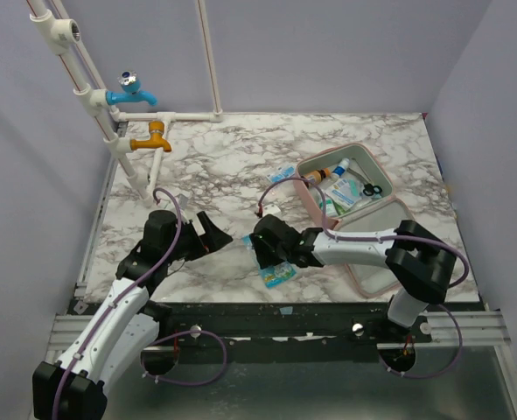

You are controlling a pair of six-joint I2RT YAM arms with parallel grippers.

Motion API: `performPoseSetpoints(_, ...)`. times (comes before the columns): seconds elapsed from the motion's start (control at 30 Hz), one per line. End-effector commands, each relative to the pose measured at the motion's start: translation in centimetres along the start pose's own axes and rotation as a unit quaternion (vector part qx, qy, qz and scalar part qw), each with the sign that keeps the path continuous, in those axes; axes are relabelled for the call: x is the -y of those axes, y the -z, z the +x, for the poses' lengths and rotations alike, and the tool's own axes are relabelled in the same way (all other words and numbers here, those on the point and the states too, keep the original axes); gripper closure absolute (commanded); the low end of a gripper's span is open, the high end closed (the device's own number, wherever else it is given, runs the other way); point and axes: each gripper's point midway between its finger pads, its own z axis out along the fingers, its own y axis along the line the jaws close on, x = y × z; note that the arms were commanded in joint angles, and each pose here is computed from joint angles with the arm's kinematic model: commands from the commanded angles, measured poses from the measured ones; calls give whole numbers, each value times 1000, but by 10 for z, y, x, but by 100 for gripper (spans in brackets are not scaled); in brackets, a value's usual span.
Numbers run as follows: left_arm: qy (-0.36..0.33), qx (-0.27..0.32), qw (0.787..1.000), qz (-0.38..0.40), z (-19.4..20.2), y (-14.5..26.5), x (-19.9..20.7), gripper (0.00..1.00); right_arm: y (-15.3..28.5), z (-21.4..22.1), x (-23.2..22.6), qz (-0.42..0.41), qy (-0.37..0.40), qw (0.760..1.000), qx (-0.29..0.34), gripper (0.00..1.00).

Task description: Organize the medicine kit

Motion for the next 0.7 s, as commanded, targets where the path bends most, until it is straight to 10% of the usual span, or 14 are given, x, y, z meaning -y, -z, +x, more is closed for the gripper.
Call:
performPoseSetpoints(0.0,-2,7,1000,-7,-2,1,-2,7,-8,10,2,40,29,999,-13,39)
performPoseSetpoints(0.4,-12,9,1000,-15,-4,2,-4,7,-14,32,11,71,43,996,-38,98)
performPoseSetpoints(0.67,-14,10,1000,-12,-7,2,0,7,14,-1,1,54,18,998,18,99)
